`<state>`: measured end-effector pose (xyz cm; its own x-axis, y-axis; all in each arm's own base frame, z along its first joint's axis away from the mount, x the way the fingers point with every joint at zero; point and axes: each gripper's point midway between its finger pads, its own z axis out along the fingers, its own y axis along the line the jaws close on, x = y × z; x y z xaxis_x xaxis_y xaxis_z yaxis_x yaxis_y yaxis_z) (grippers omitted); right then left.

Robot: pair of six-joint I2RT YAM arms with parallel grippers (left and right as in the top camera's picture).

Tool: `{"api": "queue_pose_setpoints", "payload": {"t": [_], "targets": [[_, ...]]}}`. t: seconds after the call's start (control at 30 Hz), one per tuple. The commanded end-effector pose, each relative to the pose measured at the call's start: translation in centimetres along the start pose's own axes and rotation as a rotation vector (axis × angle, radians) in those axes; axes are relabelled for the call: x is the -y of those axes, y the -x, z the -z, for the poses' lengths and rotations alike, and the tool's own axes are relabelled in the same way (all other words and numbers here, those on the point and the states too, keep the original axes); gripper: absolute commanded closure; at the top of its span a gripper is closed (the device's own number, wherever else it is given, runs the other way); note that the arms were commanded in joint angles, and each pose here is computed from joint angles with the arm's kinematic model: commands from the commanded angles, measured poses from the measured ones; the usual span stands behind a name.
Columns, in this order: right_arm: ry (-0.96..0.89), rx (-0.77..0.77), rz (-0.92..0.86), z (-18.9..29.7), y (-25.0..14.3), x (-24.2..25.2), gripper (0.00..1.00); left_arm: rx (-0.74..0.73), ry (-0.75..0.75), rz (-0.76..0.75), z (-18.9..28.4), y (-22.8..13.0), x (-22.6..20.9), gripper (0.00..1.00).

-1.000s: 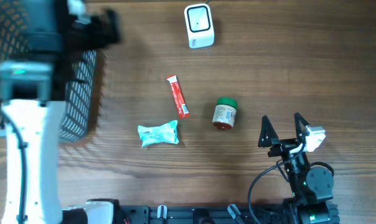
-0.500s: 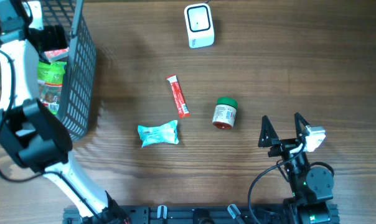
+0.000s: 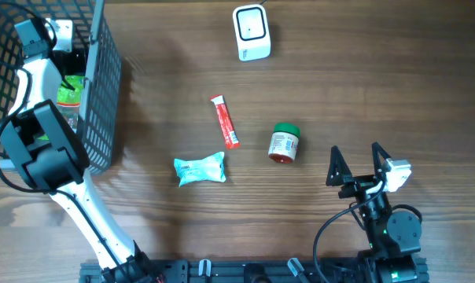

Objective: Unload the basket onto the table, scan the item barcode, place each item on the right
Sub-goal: 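Reach the left gripper into the basket and grasp the green snack bag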

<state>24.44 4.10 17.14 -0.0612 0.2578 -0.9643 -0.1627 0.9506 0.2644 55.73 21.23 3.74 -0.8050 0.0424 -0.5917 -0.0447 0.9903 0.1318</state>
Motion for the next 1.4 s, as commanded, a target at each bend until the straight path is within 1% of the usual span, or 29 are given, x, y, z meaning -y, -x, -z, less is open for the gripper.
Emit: {"api": "queue_pose_setpoints", "payload": {"t": [0.0, 0.03, 0.07, 0.1, 0.13, 0.17, 0.23, 0.37, 0.43, 0.47, 0.5, 0.57, 0.63, 0.7, 0.77, 0.8, 0.97, 1.0, 1.03, 1.07, 1.1, 1.13, 1.17, 1.3, 1.37], "targets": [[-0.005, 0.011, 0.003, 0.0, 0.2, 0.1, 0.0, -0.051, -0.003, -0.005, -1.0, -1.7, -0.1, 0.12], [-0.005, 0.011, 0.003, 0.0, 0.2, 0.1, 0.0, -0.044, 0.0, -0.006, -0.5, -1.3, -0.2, 0.25], [-0.005, 0.011, 0.002, 0.0, 0.2, 0.1, 0.0, -0.028, 0.007, -0.006, 0.3, -0.6, -0.4, 0.72], [-0.005, 0.011, 0.002, 0.0, 0.2, 0.1, 0.0, -0.02, 0.009, -0.005, 0.7, -0.3, -0.5, 0.78], [-0.005, 0.011, 0.003, 0.0, 0.2, 0.1, 0.0, -0.017, 0.011, -0.005, 1.0, 0.0, -0.5, 0.68], [-0.005, 0.011, 0.003, 0.0, 0.2, 0.1, 0.0, -0.013, 0.013, 0.003, 1.5, 0.2, -0.6, 0.63], [-0.005, 0.011, 0.002, 0.0, 0.2, 0.1, 0.0, 0.005, 0.02, 0.028, 3.1, 1.2, -0.8, 0.61], [-0.005, 0.011, 0.002, 0.0, 0.2, 0.1, 0.0, 0.053, 0.087, 0.11, 9.7, 4.0, -2.0, 0.62], [-0.005, 0.011, 0.002, 0.0, 0.2, 0.1, 0.0, 0.058, 0.116, 0.182, 15.3, 4.7, -2.2, 0.64], [-0.005, 0.011, 0.003, 0.0, 0.2, 0.1, 0.0, 0.034, 0.122, 0.22, 16.8, 4.2, -2.1, 0.64], [-0.005, 0.011, 0.003, 0.0, 0.2, 0.1, 0.0, -0.019, 0.131, 0.263, 17.9, 2.9, -1.8, 0.64], [-0.005, 0.011, 0.003, 0.0, 0.2, 0.1, 0.0, -0.154, 0.118, 0.296, 18.4, -0.3, -0.9, 0.64], [-0.005, 0.011, 0.003, 0.0, 0.2, 0.1, 0.0, -0.301, 0.105, 0.319, 17.5, -4.3, 0.3, 0.64], [-0.005, 0.011, 0.003, 0.0, 0.2, 0.1, 0.0, -0.375, 0.104, 0.316, 15.7, -7.3, 0.9, 0.62], [-0.005, 0.011, 0.003, 0.0, 0.2, 0.1, 0.0, -0.397, 0.115, 0.313, 14.2, -9.3, 1.2, 0.61], [-0.005, 0.011, 0.002, 0.0, 0.2, 0.1, 0.0, -0.392, 0.145, 0.304, 13.0, -10.3, 0.9, 0.6], [-0.005, 0.011, 0.003, 0.0, 0.2, 0.1, 0.0, -0.354, 0.179, 0.328, 11.8, -11.2, -0.6, 0.6], [-0.005, 0.011, 0.003, 0.0, 0.2, 0.1, 0.0, -0.347, 0.187, 0.342, 11.8, -11.3, -1.3, 0.34], [-0.005, 0.011, 0.003, 0.0, 0.2, 0.1, 0.0, -0.345, 0.176, 0.354, 11.8, -11.5, -1.5, 0.25], [-0.005, 0.011, 0.003, 0.0, 0.2, 0.1, 0.02, -0.341, 0.151, 0.363, 11.6, -11.5, -1.2, 0.23], [-0.005, 0.011, 0.003, 0.0, 0.2, 0.1, 0.0, -0.334, 0.105, 0.377, 11.4, -11.6, -0.5, 0.22], [-0.005, 0.011, 0.002, 0.0, 0.2, 0.1, 0.0, -0.331, 0.101, 0.377, 11.1, -11.8, -0.5, 0.15], [-0.005, 0.011, 0.003, 0.0, 0.2, 0.1, 0.0, -0.323, 0.122, 0.374, 11.1, -11.6, -0.9, 0.0], [-0.005, 0.011, 0.002, 0.0, 0.2, 0.1, 0.0, -0.263, 0.133, 0.355, 11.5, -9.8, -1.6, 0.0], [-0.005, 0.011, 0.003, 0.0, 0.2, 0.1, 0.0, -0.269, 0.121, 0.267, 11.5, -9.8, -1.6, 0.0]]}}
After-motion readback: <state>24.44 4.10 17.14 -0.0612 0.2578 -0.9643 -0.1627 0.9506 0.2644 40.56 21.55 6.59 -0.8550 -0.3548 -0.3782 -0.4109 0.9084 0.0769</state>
